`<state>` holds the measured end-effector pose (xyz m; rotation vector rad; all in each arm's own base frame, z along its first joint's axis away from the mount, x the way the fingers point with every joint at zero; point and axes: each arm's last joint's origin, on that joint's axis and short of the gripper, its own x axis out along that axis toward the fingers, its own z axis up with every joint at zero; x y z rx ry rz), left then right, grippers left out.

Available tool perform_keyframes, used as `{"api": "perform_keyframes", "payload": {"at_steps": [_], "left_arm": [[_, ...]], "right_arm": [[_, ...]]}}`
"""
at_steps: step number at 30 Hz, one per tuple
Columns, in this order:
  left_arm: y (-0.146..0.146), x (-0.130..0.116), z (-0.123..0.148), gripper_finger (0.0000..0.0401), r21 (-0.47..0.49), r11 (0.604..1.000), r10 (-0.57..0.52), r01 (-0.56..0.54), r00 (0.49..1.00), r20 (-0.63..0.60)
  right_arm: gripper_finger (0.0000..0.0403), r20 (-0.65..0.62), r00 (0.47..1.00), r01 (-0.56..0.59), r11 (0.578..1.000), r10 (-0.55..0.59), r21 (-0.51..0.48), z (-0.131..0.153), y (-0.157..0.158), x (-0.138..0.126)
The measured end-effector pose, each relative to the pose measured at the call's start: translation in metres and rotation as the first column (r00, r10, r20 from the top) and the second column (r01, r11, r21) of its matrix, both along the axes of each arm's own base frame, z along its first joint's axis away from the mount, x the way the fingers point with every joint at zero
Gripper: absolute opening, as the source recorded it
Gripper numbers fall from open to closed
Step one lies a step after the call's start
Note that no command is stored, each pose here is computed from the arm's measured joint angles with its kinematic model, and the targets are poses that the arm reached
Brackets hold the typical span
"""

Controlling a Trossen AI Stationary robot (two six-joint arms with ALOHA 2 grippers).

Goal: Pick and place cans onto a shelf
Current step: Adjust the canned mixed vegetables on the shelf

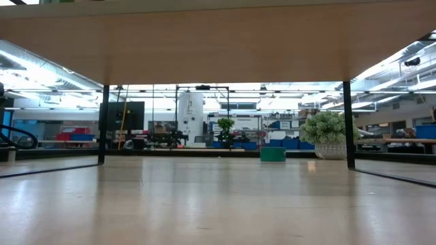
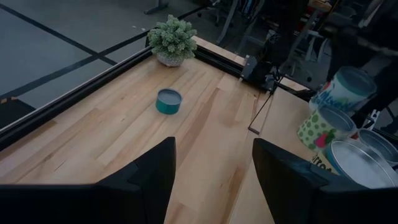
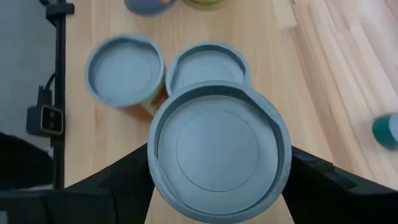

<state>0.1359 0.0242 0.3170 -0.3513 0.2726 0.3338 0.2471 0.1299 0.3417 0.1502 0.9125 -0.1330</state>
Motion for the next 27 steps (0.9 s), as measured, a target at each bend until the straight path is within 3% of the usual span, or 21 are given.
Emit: {"api": "perform_keyframes", "payload": {"at_steps": [8, 19, 22, 27], "left_arm": [[0.0, 0.0, 0.0, 0.022, -0.001, 1.0, 0.0, 0.0, 1.0, 0.0], [0.0, 0.0, 0.001, 0.022, 0.001, 1.0, 0.001, -0.001, 1.0, 0.009], [0.0, 0.0, 0.001, 0.022, -0.002, 1.0, 0.001, -0.001, 1.0, 0.01], [0.0, 0.0, 0.001, 0.022, -0.006, 1.0, 0.002, -0.002, 1.0, 0.011]], "right_arm": [[0.0298, 0.071, 0.997, -0.026, 0.998, 0.031, -0.06, -0.018, -0.008, 0.019], [0.0298, 0.156, 0.985, -0.06, 0.992, 0.077, -0.11, -0.016, -0.022, 0.039], [0.0298, 0.105, 0.993, -0.045, 0.995, 0.054, -0.089, -0.014, -0.026, 0.031], [0.0298, 0.109, 0.992, -0.065, 0.997, 0.06, 0.049, 0.001, -0.018, 0.016]]}}
